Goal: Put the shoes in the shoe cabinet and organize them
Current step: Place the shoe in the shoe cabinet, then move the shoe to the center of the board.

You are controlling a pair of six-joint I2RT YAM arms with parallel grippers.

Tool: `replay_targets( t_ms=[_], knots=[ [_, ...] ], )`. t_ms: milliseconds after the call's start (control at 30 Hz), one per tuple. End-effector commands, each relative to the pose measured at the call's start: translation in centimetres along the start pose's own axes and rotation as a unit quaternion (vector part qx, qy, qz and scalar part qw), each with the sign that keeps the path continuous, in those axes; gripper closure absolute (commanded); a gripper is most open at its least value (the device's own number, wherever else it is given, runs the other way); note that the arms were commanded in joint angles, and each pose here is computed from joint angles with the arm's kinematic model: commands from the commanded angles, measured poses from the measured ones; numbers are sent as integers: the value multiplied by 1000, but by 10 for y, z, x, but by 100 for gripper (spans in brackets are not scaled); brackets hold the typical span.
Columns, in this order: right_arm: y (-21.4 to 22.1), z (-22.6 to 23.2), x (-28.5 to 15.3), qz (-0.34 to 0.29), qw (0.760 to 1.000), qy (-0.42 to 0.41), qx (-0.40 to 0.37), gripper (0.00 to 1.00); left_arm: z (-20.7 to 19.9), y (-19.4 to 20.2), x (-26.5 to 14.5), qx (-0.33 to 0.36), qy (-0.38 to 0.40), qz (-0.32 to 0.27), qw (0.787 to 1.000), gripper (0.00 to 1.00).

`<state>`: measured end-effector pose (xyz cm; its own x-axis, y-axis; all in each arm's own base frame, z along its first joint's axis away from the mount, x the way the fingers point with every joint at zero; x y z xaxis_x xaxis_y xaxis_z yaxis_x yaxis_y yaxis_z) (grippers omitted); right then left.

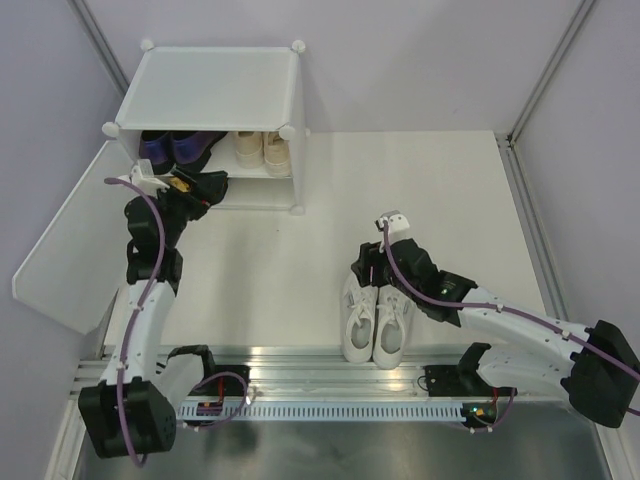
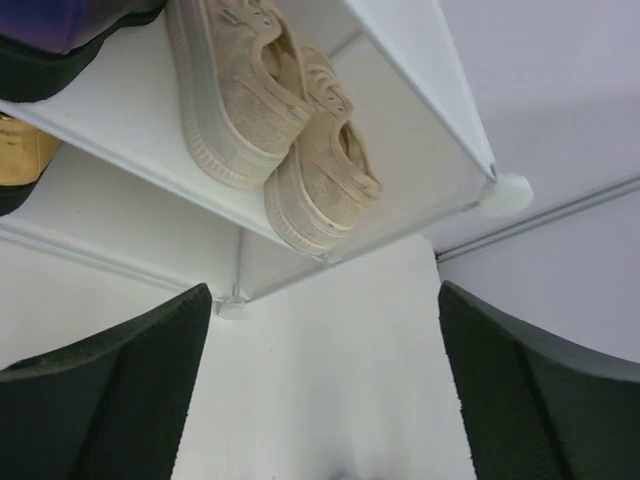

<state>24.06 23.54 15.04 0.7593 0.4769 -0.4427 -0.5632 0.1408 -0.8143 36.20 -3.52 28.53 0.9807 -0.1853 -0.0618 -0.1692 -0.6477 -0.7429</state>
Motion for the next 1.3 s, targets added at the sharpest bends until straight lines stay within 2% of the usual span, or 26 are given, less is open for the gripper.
replay_targets(
  t_ms=[0,100,233,400,533,767,1100,1200,1233,1267],
  knots=[
    [4,15,-9,38,998,-29,29,36,-21,5,-29,111,14,11,994,8],
    [17,24,-11,73,995,-51,37,40,-42,7,-50,159,43,6,986,12],
    [37,25,-11,117,992,-42,29,42,-54,26,-66,239,64,30,968,0],
    [60,23,-8,164,986,-5,4,43,-58,38,-77,303,68,39,950,0],
    [63,9,-12,173,980,88,-36,41,-70,37,-85,296,93,33,950,0],
    [52,6,-22,156,979,126,-35,37,-76,40,-91,299,106,26,948,0],
    [99,-3,-9,226,960,163,-30,37,-70,33,-96,310,79,7,947,0],
    [102,-1,-6,229,959,163,-34,48,-68,30,-97,312,72,0,947,0],
    [98,2,-3,224,961,158,-31,59,-69,30,-96,312,73,0,947,0],
    [97,4,-2,222,962,154,-31,64,-69,31,-97,312,73,1,947,0]
  ],
)
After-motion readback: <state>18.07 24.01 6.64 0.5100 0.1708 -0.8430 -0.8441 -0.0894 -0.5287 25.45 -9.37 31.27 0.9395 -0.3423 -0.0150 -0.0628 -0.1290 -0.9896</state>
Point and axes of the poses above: each gripper's point midway between its finger pads, its own x axis out along the fingers, its own z axis along the line the jaws close on, y = z × x, the point moved 1 cm from there along -x, back along the fingers, and after that the axes turned 8 degrees about x, right-handed, at the moved point
